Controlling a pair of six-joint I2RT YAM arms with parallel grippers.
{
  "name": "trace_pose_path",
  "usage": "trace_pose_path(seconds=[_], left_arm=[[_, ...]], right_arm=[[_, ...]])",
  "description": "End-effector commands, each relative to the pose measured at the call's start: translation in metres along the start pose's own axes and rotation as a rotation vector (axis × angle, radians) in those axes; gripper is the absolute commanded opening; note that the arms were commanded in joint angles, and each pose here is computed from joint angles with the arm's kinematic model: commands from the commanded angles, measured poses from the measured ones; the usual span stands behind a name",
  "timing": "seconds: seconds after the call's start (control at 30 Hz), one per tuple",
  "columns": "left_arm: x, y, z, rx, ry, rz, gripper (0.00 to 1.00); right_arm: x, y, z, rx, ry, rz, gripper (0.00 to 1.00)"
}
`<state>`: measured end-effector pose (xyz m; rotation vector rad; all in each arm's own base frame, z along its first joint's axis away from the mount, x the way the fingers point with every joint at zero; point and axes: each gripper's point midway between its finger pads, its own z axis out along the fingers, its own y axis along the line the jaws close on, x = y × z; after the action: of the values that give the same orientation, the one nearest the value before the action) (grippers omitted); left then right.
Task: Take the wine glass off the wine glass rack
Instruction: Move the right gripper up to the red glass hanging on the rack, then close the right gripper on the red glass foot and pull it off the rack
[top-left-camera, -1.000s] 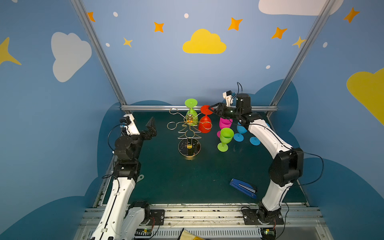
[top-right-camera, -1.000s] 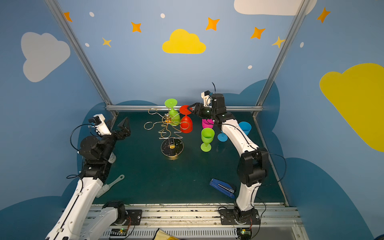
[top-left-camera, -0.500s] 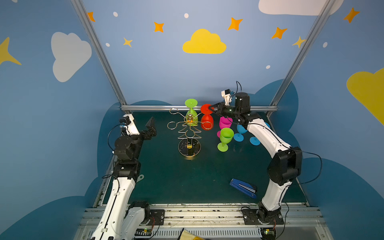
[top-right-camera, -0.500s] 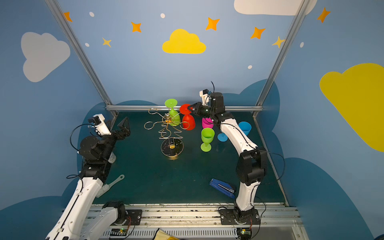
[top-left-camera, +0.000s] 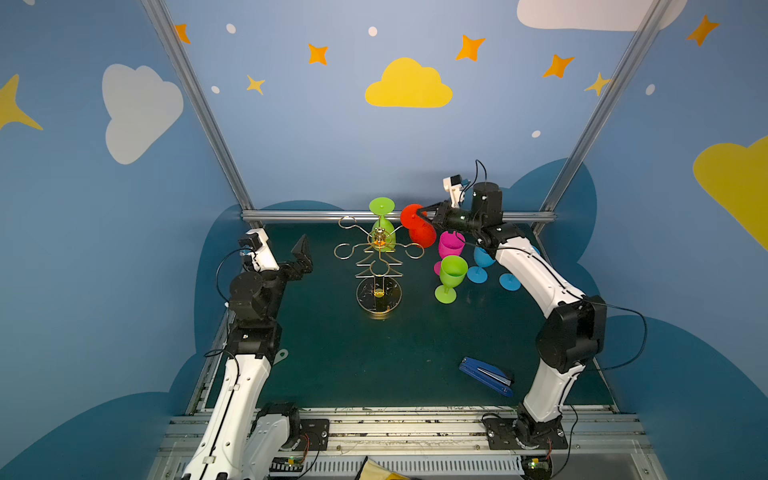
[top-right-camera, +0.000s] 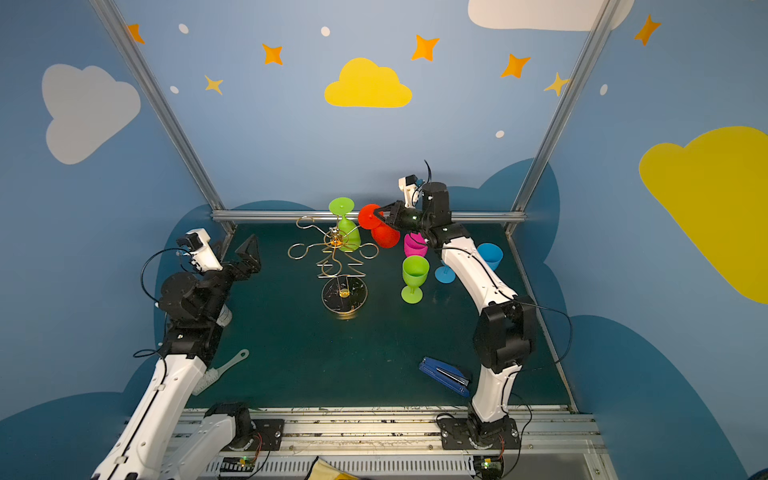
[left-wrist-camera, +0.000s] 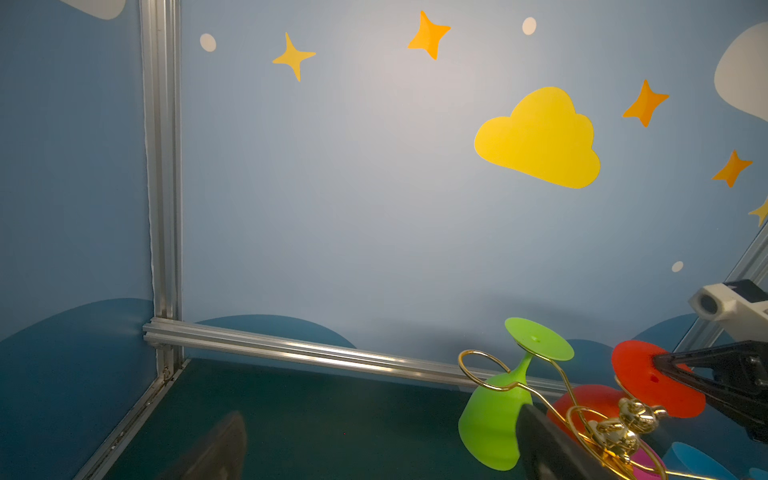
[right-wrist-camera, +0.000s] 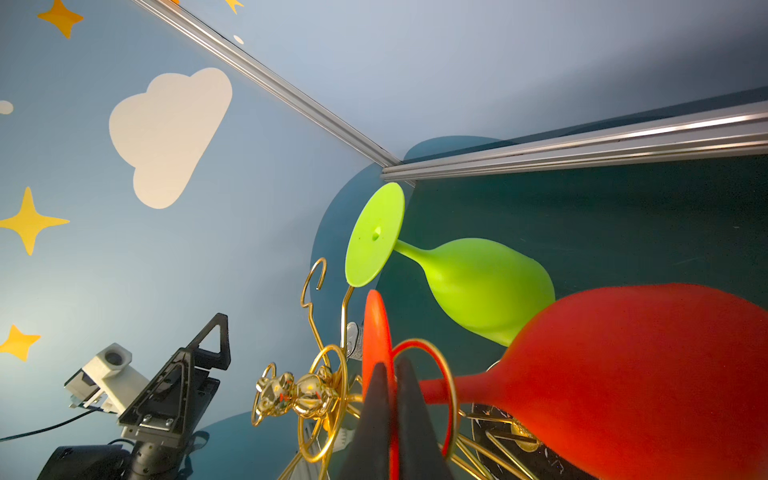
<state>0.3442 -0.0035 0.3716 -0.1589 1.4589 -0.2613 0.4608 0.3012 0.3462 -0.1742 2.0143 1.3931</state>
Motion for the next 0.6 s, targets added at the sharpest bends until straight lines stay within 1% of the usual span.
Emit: trace_pose_path(seconds=[0.0,0.3,0.57], left_arm=[[-0.007,-0.001,-0.003,0.003,-0.028,-0.004,1.00],[-0.007,-0.001,-0.003,0.003,-0.028,-0.007,1.00],[-0.008,-0.001,-0.004,0.004,-0.033,-0.007,1.00]], right_arm=[[-0.002,0.019,-0.006,-0.065,-0.003,-0.005,0.00],[0.008,0.037,-0.009,-0.103,0.018,-0.013,0.00],[0.024,0.048,-0.002,-0.123,0.059,-0.024,0.00]])
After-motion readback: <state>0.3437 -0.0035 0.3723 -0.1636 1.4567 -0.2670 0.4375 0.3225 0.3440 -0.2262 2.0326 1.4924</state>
